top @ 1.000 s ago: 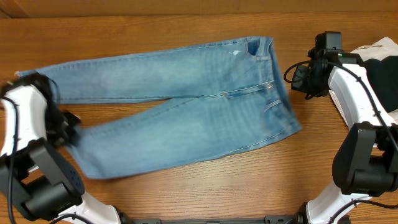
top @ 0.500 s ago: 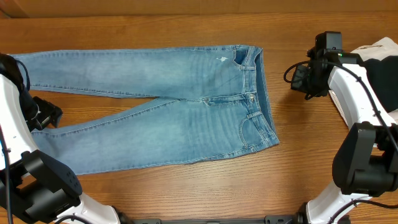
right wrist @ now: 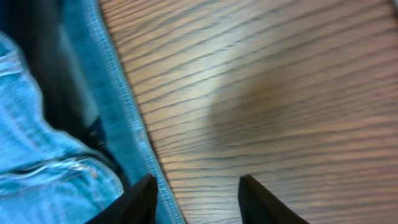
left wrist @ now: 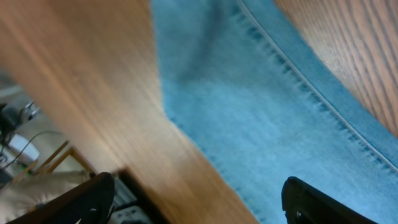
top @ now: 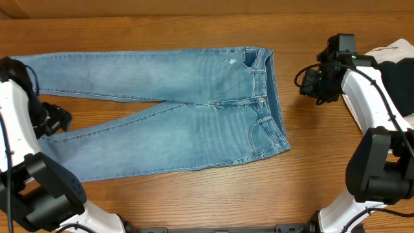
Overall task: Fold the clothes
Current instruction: 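Grasp the waistband with the right gripper and pull it right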
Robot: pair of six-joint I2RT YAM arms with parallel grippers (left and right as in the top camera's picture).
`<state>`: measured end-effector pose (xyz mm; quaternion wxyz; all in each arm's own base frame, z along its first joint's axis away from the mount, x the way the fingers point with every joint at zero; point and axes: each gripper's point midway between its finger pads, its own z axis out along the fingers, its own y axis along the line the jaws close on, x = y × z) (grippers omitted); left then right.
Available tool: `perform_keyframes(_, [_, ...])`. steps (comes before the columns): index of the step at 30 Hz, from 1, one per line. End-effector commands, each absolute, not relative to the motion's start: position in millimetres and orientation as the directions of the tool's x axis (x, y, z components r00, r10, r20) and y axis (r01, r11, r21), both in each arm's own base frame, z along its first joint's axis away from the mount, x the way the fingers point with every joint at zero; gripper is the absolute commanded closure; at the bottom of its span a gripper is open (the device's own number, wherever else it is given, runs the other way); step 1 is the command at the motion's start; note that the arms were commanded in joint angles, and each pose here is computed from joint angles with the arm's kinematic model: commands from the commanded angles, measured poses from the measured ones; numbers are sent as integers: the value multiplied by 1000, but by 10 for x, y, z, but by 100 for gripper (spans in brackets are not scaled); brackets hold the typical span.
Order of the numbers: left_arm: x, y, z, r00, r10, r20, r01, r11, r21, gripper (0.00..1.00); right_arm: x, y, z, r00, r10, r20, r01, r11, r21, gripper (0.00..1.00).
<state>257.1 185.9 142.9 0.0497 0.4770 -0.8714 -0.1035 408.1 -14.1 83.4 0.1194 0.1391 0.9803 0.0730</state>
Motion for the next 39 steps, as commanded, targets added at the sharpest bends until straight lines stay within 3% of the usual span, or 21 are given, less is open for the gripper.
perform_keyframes(1, [2629,1621,1235,-574,-818,39,-801,571,179,11,4001,21,836,-946,253,-203,199,947,251,48])
perform_keyframes(8, [2749,1414,1034,-627,-777,50,-765,627,145,11,3901,456,681,-972,138,-192,53,919,391,40])
perform_keyframes(16, [2803,1363,1031,-648,-760,41,-750,647,140,10,4137,994,652,-924,-65,-377,-211,909,359,30])
perform_keyframes(22, [2797,1355,1032,-651,-758,45,-747,650,142,10,4351,1013,480,-897,-97,-431,-220,944,245,30])
perform_keyframes(30, [2797,1354,1032,-652,-757,45,-746,651,142,11,4495,1027,182,-894,-97,-438,-221,945,242,32])
perform_keyframes(31, [2796,1355,1032,-652,-757,45,-746,651,142,10,4499,1029,142,-895,-97,-435,-221,945,243,37])
perform_keyframes(32, [2796,1355,1032,-651,-757,45,-746,650,142,11,4520,1030,111,-893,-98,-439,-222,945,241,61])
perform_keyframes(33, [2797,1354,1032,-652,-757,45,-746,651,142,11,4553,1018,118,-888,-97,-450,-221,947,232,78])
perform_keyframes(35, [2798,1356,1032,-653,-756,45,-745,652,142,11,4729,843,212,-867,-37,-496,-138,976,169,96])
perform_keyframes(39, [2806,1359,1031,-663,-747,43,-737,661,140,11,5053,319,490,-805,161,-571,122,987,107,96])
